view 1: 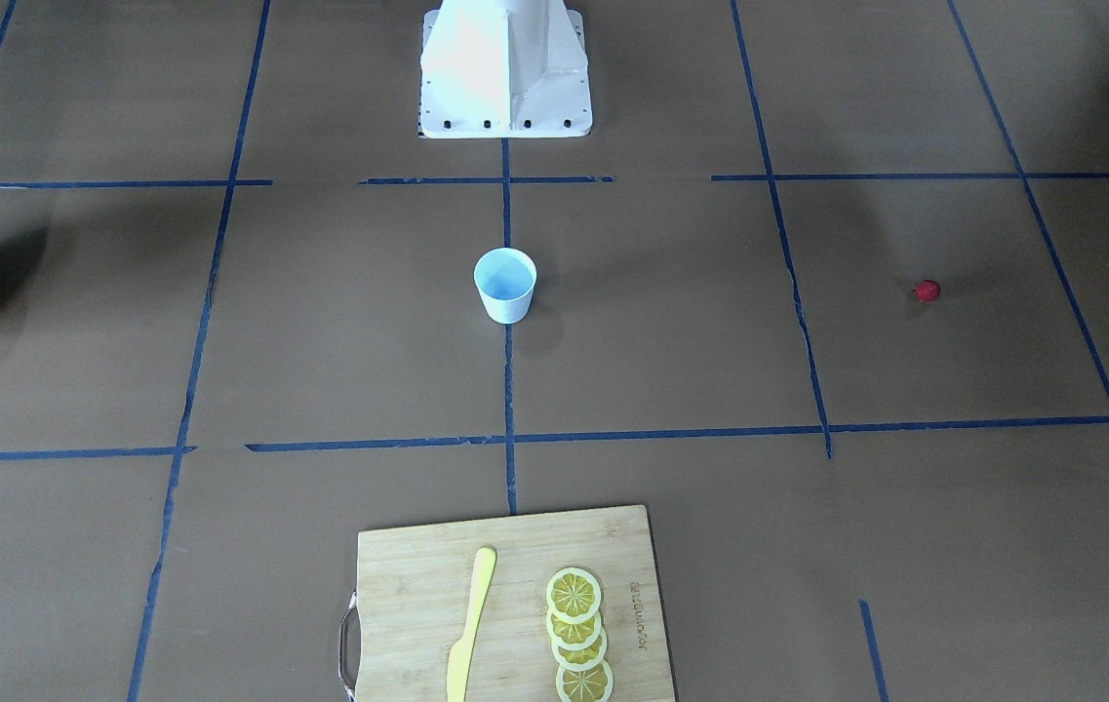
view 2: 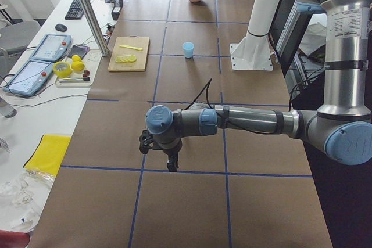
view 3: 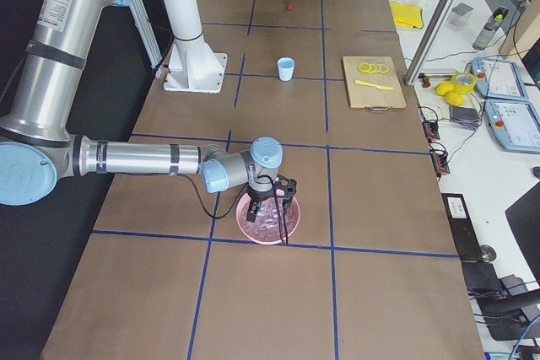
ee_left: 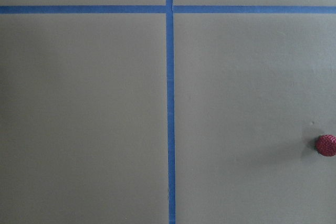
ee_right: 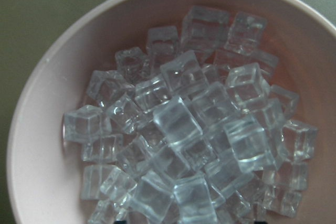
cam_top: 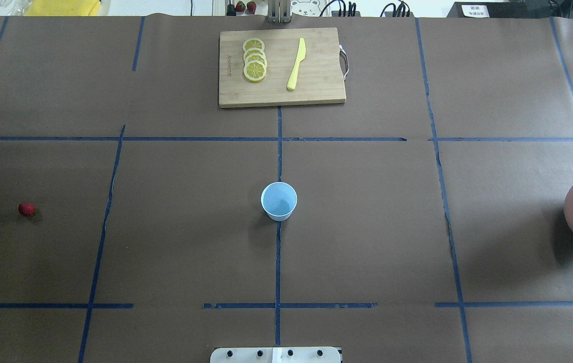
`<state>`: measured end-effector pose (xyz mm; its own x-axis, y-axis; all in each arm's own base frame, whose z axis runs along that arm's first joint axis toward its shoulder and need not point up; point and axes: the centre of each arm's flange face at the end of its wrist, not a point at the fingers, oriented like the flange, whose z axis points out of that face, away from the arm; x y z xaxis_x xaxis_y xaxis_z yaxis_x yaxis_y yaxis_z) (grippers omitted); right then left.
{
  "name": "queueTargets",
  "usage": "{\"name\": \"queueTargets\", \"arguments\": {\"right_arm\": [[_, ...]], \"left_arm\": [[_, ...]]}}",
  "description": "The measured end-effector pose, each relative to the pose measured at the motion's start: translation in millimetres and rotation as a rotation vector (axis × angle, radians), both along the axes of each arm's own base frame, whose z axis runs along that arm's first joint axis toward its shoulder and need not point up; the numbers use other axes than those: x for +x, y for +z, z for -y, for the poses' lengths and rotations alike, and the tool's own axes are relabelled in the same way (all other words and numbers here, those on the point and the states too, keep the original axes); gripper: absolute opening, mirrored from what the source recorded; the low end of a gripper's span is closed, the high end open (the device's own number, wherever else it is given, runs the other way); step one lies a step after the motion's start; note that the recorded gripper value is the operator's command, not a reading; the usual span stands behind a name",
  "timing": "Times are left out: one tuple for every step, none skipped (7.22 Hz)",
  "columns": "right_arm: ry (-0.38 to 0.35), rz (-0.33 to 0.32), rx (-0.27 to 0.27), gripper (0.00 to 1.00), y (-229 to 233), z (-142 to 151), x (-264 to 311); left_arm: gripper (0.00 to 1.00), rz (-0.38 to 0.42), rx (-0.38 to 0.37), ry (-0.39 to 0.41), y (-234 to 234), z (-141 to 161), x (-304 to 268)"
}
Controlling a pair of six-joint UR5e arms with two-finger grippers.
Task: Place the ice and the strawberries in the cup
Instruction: 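Lower the right gripper into the pink bowl and grasp an ice cube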
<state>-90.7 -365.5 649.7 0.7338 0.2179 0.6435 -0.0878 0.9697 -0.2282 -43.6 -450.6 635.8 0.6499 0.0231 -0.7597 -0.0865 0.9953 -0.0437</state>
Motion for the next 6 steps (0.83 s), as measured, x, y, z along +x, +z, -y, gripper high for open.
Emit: {"name": "queueTargets", "arguments": {"right_arm": [[0.0,-0.001,0.001,0.63,1.5,0.3,-0.2],[0.0,-0.002,0.006,0.63,1.8,1.0,-0.4],[0.001,-0.002,0.014,0.64,0.4,3.0,-1.0],[0.002,-0.003,0.021,0.64,-0.9,5.6,-1.8],[0.004,-0.007,0.025,0.64,-1.2,7.1,-2.1],[0.005,-0.01,0.029,0.64,-1.5,8.1,-2.2]], "left_arm": [[1.0,-0.001,0.001,0.0,-0.3,0.0,0.0],[1.0,-0.004,0.001,0.0,-0.7,0.0,0.3],[1.0,-0.012,0.001,-0.001,-1.3,0.0,0.8],[1.0,-0.018,0.001,-0.002,-1.7,-0.1,1.2],[1.0,-0.021,-0.001,-0.002,-1.2,-0.8,1.4],[1.0,-0.022,-0.002,-0.002,-0.6,-1.6,1.4]]}}
